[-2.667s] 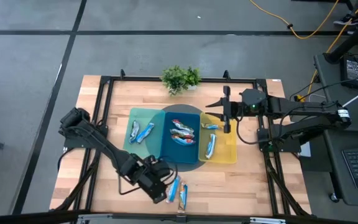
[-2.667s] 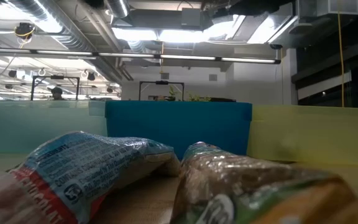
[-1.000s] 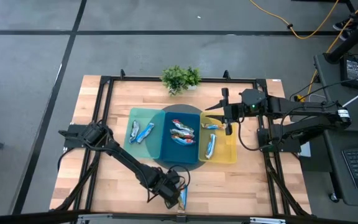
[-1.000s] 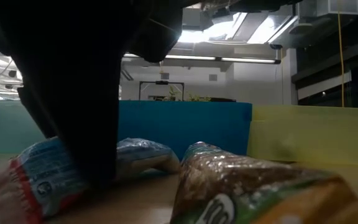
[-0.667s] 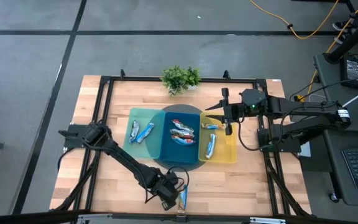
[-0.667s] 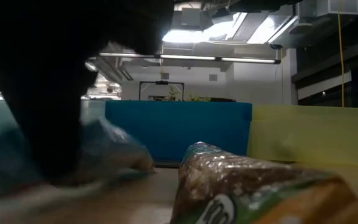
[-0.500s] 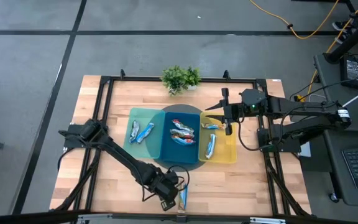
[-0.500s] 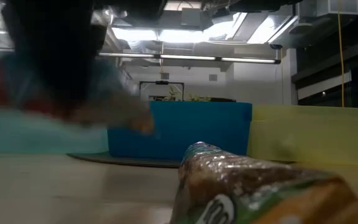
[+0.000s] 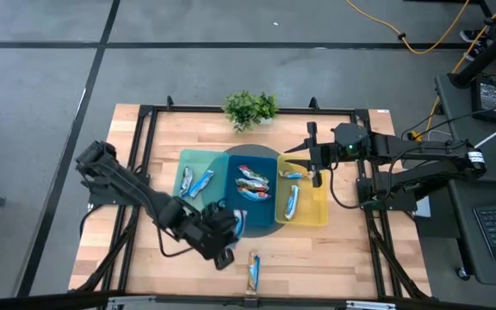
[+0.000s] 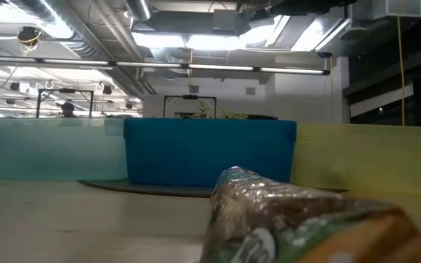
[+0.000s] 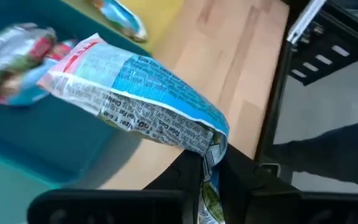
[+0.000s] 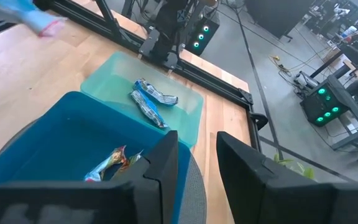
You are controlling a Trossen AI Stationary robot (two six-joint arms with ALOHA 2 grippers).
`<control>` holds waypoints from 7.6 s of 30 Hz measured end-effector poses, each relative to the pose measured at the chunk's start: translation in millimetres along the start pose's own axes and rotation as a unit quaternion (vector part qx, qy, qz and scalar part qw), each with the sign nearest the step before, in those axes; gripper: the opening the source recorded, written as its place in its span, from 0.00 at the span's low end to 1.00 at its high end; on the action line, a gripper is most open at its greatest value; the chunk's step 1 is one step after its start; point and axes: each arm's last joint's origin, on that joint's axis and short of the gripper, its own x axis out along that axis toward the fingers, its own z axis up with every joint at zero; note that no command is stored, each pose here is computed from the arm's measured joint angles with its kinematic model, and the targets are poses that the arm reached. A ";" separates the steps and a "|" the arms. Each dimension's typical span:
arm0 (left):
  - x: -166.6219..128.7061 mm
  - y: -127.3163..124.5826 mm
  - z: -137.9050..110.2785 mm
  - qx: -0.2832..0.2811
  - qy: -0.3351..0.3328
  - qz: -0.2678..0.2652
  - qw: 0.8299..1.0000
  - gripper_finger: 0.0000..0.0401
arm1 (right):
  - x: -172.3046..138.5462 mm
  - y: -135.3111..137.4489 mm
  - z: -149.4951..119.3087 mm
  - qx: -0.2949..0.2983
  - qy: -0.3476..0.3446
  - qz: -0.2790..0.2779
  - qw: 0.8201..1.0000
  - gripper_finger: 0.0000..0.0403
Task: Pick and place Granola Bars by type
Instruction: Put the red granola bar into the blue bin, then put the yellow granola bar into the yellow bin
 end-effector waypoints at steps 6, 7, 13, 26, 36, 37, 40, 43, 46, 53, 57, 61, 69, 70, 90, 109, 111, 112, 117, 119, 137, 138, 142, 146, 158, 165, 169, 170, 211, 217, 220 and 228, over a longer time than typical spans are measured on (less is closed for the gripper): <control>-4.6 11.8 9.6 0.015 0.002 0.019 1.000 0.07 | 0.0 0.2 -0.4 0.000 0.002 0.001 1.000 0.29; -4.1 13.3 10.0 0.018 0.007 0.021 1.000 0.07 | 0.0 0.4 -0.6 0.000 0.003 0.002 1.000 0.29; -0.5 24.6 16.0 0.033 0.027 0.043 0.998 0.07 | -0.1 1.6 -2.9 0.002 0.015 0.008 1.000 0.29; 8.9 46.7 38.3 0.116 0.062 0.029 0.991 0.07 | -0.1 2.0 -3.5 0.032 0.019 0.009 0.999 0.29; 18.7 90.9 72.7 0.177 0.071 0.070 0.979 0.07 | -0.1 1.3 -2.2 0.096 0.012 0.005 0.995 0.29; 19.0 94.6 74.4 0.175 0.074 0.076 0.979 0.07 | -0.1 1.3 -2.2 0.096 0.012 0.005 0.995 0.29; 19.4 101.8 77.5 0.176 0.081 0.086 0.977 0.07 | -0.1 1.2 -2.3 0.106 0.012 0.005 0.994 0.29; 19.4 104.0 77.6 0.202 0.089 0.089 0.971 0.07 | -0.1 1.3 -2.4 0.108 0.013 0.005 0.994 0.29; 26.7 106.5 76.7 0.226 0.099 0.103 0.963 0.07 | -0.1 1.3 -2.4 0.108 0.013 0.005 0.994 0.29; 50.7 114.0 71.3 0.294 0.128 0.170 0.932 0.07 | -0.2 1.5 -2.7 0.107 0.015 0.006 0.994 0.29; 65.0 115.1 68.3 0.314 0.140 0.179 0.922 0.07 | -0.2 1.5 -2.7 0.107 0.015 0.006 0.994 0.29; 80.4 118.7 66.9 0.322 0.151 0.184 0.916 0.07 | -0.2 1.6 -2.8 0.107 0.016 0.006 0.994 0.29; 108.5 123.3 70.2 0.317 0.133 0.181 0.921 0.07 | -0.2 2.0 -3.6 0.108 0.020 0.008 0.994 0.29; 110.1 123.7 69.5 0.318 0.136 0.180 0.921 0.07 | -0.2 2.1 -3.7 0.108 0.020 0.009 0.994 0.29; 155.3 114.3 40.6 0.379 0.194 0.115 0.897 0.07 | -0.7 4.8 -8.7 0.119 0.048 0.019 0.992 0.29; 155.7 116.5 41.9 0.364 0.199 0.101 0.904 0.30 | -0.8 5.2 -9.3 0.118 0.052 0.021 0.991 0.29; 155.7 116.1 41.6 0.364 0.199 0.101 0.904 0.36 | -0.8 5.1 -9.4 0.118 0.052 0.021 0.991 0.29; 155.7 116.1 41.6 0.364 0.199 0.101 0.904 0.38 | -0.8 5.1 -9.4 0.118 0.052 0.021 0.991 0.29; 155.6 116.7 42.2 0.367 0.194 0.115 0.902 0.49 | -0.7 5.3 -9.4 0.118 0.052 0.021 0.991 0.29; 155.5 116.9 42.3 0.368 0.193 0.119 0.902 0.53 | -0.8 5.1 -9.4 0.118 0.052 0.021 0.991 0.29; 126.0 112.3 53.3 0.338 0.146 0.185 0.911 0.59 | -1.4 7.8 -13.8 0.119 0.076 0.032 0.989 0.29; 120.0 110.7 55.2 0.337 0.139 0.188 0.912 0.58 | -1.4 7.7 -13.9 0.119 0.076 0.032 0.989 0.29; 93.8 104.7 64.7 0.321 0.098 0.191 0.922 0.56 | -1.5 7.8 -14.0 0.119 0.077 0.032 0.989 0.29; 63.4 98.7 73.4 0.299 0.054 0.186 0.934 0.54 | -1.5 8.3 -13.6 0.118 0.076 0.033 0.990 0.29; -20.1 83.6 81.4 0.239 -0.058 0.147 0.958 0.44 | -4.0 40.1 2.7 0.020 0.043 0.102 0.994 0.29; -50.2 81.2 80.6 0.234 -0.088 0.123 0.960 0.38 | -5.5 46.9 6.7 0.038 0.070 0.029 0.996 0.29; -70.7 90.4 78.6 0.221 -0.090 0.140 0.961 0.33 | -7.5 52.2 10.7 0.030 0.066 0.033 0.997 0.29; -76.9 94.2 78.0 0.215 -0.090 0.149 0.961 0.31 | -8.2 53.1 12.5 0.029 0.062 0.036 0.997 0.29; -70.6 288.8 -111.2 -0.029 -0.429 -0.099 0.897 0.00 | -11.6 64.4 19.3 0.071 0.055 0.051 0.995 0.29; -59.9 293.3 -114.6 0.023 -0.428 -0.063 0.901 0.00 | -11.6 64.6 18.5 0.068 0.059 0.052 0.995 0.29; -48.1 297.7 -121.8 0.054 -0.389 -0.033 0.919 0.01 | -11.6 64.6 18.5 0.068 0.058 0.052 0.995 0.29; -40.8 299.1 -122.2 0.084 -0.358 -0.002 0.930 0.00 | -11.6 64.6 18.5 0.068 0.058 0.053 0.995 0.29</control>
